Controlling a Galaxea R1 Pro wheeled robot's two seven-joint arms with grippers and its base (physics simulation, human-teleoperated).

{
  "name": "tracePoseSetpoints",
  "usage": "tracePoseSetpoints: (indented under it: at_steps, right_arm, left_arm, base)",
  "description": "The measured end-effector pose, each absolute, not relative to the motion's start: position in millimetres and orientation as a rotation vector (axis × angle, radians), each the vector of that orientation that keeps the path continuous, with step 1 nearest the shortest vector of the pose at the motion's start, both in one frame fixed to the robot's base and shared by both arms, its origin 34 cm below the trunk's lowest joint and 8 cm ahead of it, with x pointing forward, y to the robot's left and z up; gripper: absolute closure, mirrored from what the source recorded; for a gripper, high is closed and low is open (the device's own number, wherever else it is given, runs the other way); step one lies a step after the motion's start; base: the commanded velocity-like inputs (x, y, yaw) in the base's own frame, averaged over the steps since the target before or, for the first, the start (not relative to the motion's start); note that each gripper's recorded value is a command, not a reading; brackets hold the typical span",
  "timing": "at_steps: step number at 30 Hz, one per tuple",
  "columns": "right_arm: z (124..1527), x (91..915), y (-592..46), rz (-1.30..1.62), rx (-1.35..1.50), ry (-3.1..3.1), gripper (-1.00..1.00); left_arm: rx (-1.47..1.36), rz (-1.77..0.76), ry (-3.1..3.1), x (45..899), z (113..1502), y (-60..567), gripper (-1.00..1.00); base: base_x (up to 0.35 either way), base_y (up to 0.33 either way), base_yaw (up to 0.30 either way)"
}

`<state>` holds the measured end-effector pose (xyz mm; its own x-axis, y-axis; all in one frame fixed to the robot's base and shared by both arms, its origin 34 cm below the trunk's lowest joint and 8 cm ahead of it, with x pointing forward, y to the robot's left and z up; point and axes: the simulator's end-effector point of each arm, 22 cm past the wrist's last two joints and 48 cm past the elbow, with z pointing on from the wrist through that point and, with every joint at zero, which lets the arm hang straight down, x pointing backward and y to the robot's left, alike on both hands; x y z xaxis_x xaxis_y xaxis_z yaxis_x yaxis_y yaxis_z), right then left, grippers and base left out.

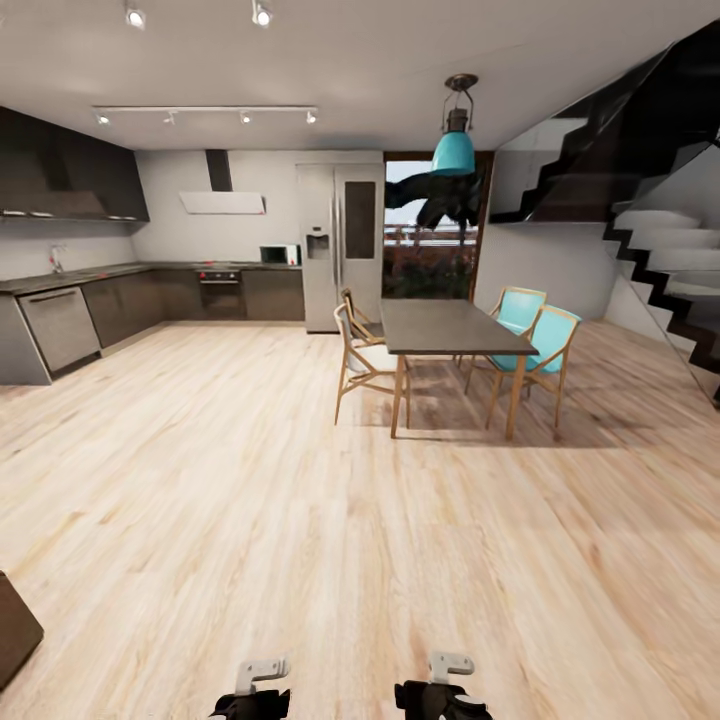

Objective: Place each of the two pumpkins and all three candles from the living room inside a cabinet in the living room (use any cabinet), then make sure every cabinet is closed, and position the cauldron so it is next to a table in the living room.

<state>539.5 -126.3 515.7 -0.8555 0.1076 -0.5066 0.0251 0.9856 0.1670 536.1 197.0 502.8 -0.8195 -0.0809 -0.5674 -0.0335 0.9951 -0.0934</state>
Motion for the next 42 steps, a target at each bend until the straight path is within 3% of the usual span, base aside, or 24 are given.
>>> tracePoseSetpoints:
  at_steps: [24,42]
  right_arm:
    - [507.2,533.3,-125.9,0.21,0.096,2.613,-1.0]
    - [502.3,529.7,-126.0,0.209,0.098,2.626,-1.0]
  left_arm:
    - [-0.076,-0.105,2.55,530.5,494.9,196.0,-1.0]
    - [-0.078,-0.104,2.568,522.8,487.9,196.8,-1.0]
  base:
    - [0.012,0.0,0.238]
    - [0.248,-0.083,0.189]
